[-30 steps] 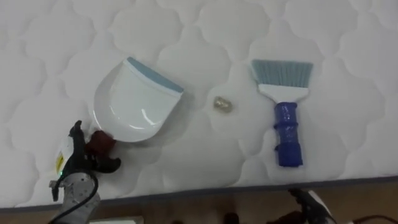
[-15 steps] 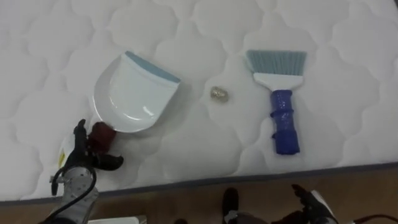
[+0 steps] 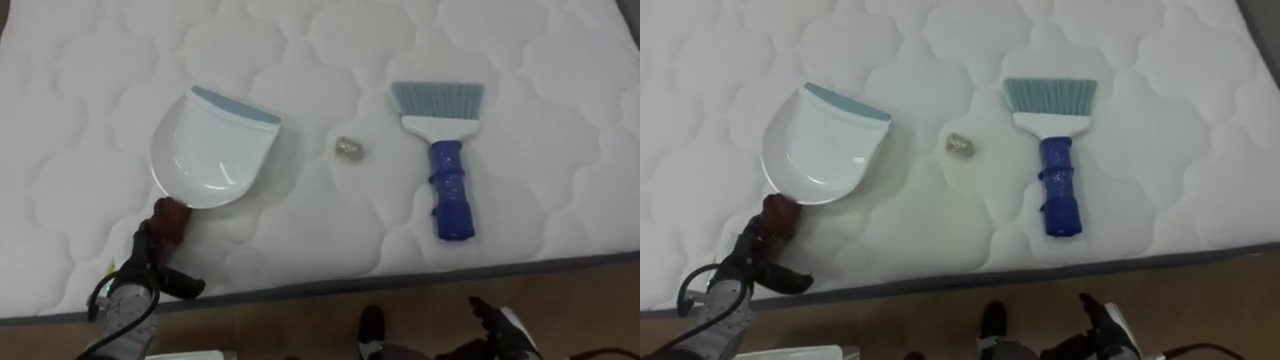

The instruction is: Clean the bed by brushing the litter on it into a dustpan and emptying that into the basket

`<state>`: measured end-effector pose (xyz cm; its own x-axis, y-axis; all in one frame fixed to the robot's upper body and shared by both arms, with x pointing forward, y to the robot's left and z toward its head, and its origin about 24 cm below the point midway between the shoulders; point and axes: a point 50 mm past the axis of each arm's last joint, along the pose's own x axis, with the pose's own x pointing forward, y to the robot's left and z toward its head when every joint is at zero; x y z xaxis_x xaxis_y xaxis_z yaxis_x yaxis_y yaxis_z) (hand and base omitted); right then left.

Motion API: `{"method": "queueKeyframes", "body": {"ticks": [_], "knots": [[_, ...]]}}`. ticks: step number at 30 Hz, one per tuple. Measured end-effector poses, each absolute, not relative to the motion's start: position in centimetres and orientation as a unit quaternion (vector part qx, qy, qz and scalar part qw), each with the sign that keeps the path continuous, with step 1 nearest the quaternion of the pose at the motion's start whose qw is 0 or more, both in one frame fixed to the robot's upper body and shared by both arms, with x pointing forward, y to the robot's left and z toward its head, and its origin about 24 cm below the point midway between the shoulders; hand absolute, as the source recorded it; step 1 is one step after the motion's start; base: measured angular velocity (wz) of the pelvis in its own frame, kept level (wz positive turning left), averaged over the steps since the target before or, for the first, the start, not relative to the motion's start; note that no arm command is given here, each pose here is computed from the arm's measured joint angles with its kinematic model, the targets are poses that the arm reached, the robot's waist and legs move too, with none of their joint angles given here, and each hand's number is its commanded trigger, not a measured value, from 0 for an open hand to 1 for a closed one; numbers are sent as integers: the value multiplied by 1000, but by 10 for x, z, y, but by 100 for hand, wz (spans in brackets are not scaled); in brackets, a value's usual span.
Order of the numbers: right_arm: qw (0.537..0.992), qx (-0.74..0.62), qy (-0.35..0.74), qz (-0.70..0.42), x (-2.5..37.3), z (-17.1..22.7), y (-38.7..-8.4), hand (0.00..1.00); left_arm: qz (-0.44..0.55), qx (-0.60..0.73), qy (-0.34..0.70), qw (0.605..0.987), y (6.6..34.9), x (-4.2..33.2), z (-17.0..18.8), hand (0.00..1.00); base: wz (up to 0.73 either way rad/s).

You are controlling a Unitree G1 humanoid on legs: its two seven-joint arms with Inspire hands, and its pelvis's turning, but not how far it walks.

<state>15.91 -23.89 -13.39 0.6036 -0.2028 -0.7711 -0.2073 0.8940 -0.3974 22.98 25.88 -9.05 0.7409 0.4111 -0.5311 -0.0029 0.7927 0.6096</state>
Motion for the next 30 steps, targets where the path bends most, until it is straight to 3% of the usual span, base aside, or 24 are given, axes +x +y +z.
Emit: {"method": "queueKeyframes", "body": {"ticks": [18, 30], "knots": [[871, -230, 435, 14, 163, -131, -237, 0, 115, 297, 354, 879, 257, 227, -94, 0, 0], [870, -234, 434, 9, 160, -132, -236, 0, 179, 280, 332, 883, 261, 230, -89, 0, -1]]}}
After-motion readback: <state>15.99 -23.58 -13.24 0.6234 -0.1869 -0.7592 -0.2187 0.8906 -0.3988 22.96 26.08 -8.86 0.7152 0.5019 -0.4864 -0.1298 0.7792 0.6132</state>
